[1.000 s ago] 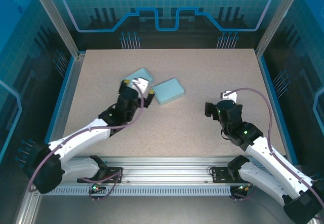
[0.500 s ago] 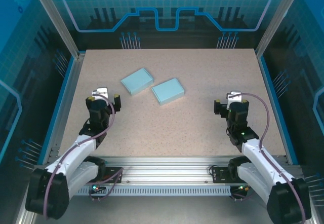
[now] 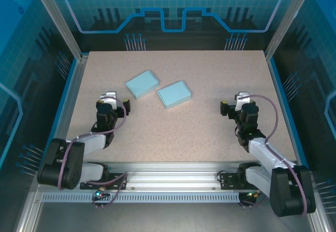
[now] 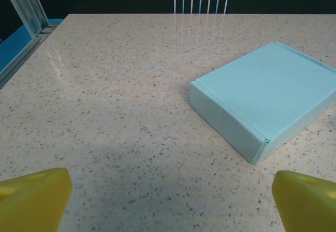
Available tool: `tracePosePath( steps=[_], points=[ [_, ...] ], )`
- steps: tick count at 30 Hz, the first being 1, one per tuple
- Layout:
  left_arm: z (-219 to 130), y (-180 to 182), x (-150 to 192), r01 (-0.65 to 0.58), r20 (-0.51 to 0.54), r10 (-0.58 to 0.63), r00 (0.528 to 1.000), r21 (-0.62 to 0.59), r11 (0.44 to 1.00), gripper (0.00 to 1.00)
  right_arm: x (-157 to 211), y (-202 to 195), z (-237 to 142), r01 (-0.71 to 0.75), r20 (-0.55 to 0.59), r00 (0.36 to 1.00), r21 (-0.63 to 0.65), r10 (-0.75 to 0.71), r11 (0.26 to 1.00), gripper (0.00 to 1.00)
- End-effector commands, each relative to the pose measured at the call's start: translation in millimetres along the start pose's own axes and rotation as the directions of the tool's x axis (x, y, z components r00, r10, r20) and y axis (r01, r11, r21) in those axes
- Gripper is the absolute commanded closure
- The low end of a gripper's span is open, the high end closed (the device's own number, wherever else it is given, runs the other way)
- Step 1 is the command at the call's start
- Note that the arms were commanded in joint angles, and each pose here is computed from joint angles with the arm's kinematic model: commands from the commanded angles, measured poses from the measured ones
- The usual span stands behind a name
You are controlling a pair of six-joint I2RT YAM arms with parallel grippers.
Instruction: Fold the paper box
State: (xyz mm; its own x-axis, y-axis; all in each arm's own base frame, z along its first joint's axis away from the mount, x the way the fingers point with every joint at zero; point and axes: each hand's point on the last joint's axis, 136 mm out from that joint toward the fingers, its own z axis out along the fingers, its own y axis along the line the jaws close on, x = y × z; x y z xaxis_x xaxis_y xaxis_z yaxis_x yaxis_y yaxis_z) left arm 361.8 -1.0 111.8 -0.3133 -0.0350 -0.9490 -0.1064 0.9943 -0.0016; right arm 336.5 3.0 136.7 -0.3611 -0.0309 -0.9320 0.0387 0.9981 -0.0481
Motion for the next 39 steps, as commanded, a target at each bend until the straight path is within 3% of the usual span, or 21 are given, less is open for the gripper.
tracePosePath(
  steps=[1,6,9,20,25,29,31,39],
  points=[
    [6,-8,-17,0.011,0.099,-0.016,0.995,0.059,0.998,0.01,-17,1,1,0.002,0.067,0.998,-0.019,-0.001,1.0,0.0],
    [34,-13,4,0.002,0.019,-0.004,1.0,0.101,0.995,0.01,-18,6,1,0.009,0.076,0.997,-0.046,-0.005,0.999,0.0],
    [39,-9,6,0.068,-0.041,-0.062,0.997,0.155,0.986,0.01,-18,10,2,0.021,0.086,0.996,-0.067,-0.015,0.998,0.0],
    [39,-8,5,0.074,-0.037,-0.069,0.997,0.164,0.984,0.01,-2,29,27,0.093,0.066,0.994,-0.126,-0.085,0.988,0.0],
    [39,-8,4,0.074,-0.034,-0.069,0.997,0.164,0.984,0.01,0,36,34,0.108,0.112,0.99,-0.155,-0.091,0.982,0.0],
    [39,-8,5,0.075,-0.036,-0.07,0.997,0.163,0.984,0.01,17,45,57,0.118,0.058,0.992,-0.194,-0.108,0.974,0.0],
    [39,-9,4,0.072,-0.035,-0.067,0.997,0.164,0.984,0.01,19,38,70,0.077,-0.034,0.996,-0.172,-0.085,0.982,0.0],
    [39,-9,5,0.07,-0.034,-0.065,0.997,0.162,0.984,0.01,18,33,70,0.055,-0.027,0.998,-0.17,-0.06,0.984,0.0]
  ],
)
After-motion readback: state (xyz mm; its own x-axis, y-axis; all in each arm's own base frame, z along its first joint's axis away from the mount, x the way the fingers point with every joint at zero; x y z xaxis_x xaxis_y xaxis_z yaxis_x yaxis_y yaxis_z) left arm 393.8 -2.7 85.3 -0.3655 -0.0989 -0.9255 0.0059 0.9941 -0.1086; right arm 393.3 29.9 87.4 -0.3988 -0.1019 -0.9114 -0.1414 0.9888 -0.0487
